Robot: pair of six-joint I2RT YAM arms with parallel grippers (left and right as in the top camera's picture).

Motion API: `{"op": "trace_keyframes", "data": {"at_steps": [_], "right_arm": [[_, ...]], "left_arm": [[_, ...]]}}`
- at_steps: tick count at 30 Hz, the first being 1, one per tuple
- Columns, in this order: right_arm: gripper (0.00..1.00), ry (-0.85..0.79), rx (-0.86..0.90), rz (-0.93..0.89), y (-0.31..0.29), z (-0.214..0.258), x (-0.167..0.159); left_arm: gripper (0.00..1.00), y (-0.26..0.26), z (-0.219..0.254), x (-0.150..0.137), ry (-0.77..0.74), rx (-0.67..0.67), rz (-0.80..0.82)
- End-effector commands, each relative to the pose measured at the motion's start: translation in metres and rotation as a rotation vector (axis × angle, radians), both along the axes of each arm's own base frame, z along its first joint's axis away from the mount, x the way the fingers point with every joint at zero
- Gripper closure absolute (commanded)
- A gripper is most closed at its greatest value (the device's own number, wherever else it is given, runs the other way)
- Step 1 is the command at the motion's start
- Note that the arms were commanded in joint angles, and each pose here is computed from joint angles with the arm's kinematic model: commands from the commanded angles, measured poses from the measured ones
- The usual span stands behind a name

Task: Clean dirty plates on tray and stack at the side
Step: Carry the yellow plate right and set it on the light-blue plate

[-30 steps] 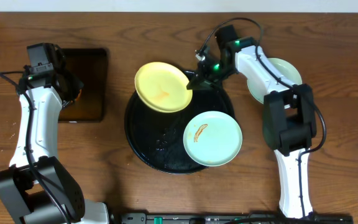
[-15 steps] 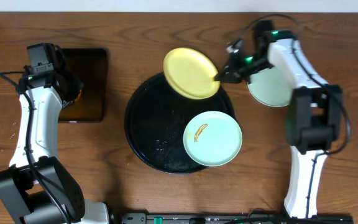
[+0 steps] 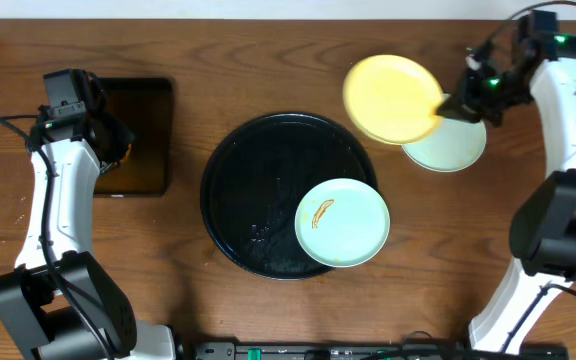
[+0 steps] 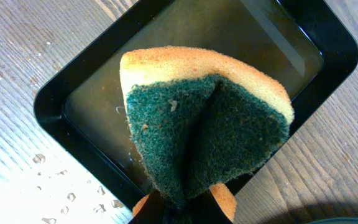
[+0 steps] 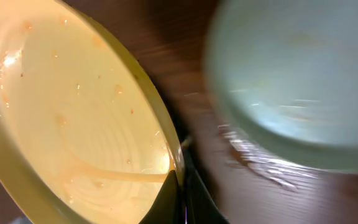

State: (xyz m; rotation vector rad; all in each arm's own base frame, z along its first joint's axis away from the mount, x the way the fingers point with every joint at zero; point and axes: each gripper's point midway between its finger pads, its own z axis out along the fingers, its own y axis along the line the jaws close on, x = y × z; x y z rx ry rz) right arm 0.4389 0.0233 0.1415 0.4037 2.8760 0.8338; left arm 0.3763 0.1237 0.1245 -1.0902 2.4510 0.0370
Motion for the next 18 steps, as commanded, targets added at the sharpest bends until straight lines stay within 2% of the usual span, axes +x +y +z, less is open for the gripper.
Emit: {"op": "trace_keyframes", "data": {"at_steps": [1,6,18], "right_arm": [[0.99,0.040,-0.157,-0.108,-0.049,-0.016,0.000],[0.99,0.066,-0.292,-0.201,-0.080,-0.023,0.001],[0.96,0.113,-0.406,-0.282,-0.090,-0.030,-0.003]], "left_arm": [[0.92,0.002,-0.005,-0.002,0.018,0.005,-0.007],[0.92,0.002,-0.005,-0.002,0.015,0.006,-0.008],[0.92,0.002,-0.005,-0.002,0.015,0.006,-0.008]]}}
